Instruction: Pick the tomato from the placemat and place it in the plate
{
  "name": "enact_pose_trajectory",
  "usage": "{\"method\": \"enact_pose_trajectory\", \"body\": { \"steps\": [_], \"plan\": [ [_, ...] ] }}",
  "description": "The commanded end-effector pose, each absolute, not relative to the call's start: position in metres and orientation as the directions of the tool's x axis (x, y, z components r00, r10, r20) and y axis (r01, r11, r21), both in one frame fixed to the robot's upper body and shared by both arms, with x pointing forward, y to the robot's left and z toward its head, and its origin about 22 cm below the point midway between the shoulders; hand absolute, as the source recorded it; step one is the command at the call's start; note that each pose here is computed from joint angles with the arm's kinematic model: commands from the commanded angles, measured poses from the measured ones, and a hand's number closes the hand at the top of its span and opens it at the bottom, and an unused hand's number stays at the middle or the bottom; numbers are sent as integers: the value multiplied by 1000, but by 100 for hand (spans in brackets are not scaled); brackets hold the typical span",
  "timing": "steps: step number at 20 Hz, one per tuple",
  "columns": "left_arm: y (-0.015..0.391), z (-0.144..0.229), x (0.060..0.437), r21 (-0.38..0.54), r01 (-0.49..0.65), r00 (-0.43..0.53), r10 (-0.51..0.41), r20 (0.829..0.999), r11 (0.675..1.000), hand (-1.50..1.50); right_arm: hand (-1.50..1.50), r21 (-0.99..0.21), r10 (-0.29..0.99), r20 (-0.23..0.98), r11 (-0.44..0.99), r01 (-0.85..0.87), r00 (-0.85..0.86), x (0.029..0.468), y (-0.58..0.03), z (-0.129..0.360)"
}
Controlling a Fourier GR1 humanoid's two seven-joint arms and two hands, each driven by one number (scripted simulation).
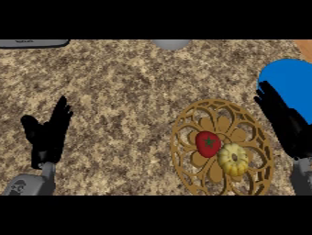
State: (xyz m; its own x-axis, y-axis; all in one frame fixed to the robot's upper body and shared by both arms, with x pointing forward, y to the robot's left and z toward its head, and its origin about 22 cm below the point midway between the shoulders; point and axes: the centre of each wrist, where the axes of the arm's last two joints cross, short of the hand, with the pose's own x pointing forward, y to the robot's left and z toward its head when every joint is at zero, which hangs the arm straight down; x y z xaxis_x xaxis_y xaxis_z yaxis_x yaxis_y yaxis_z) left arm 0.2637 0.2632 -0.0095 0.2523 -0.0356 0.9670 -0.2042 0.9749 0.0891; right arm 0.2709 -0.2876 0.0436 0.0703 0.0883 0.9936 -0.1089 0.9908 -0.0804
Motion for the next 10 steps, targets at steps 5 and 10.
{"method": "enact_pose_trajectory", "body": {
  "steps": [5,10],
  "plan": [
    [251,-29,256,101,-60,353,-73,933,993,0,150,-134,10,938,932,-337,-347,334,-293,157],
    [237,-30,248,22,26,368,-30,929,999,0,-150,-350,323,866,937,0,-382,342,-322,113]
  ]
}}
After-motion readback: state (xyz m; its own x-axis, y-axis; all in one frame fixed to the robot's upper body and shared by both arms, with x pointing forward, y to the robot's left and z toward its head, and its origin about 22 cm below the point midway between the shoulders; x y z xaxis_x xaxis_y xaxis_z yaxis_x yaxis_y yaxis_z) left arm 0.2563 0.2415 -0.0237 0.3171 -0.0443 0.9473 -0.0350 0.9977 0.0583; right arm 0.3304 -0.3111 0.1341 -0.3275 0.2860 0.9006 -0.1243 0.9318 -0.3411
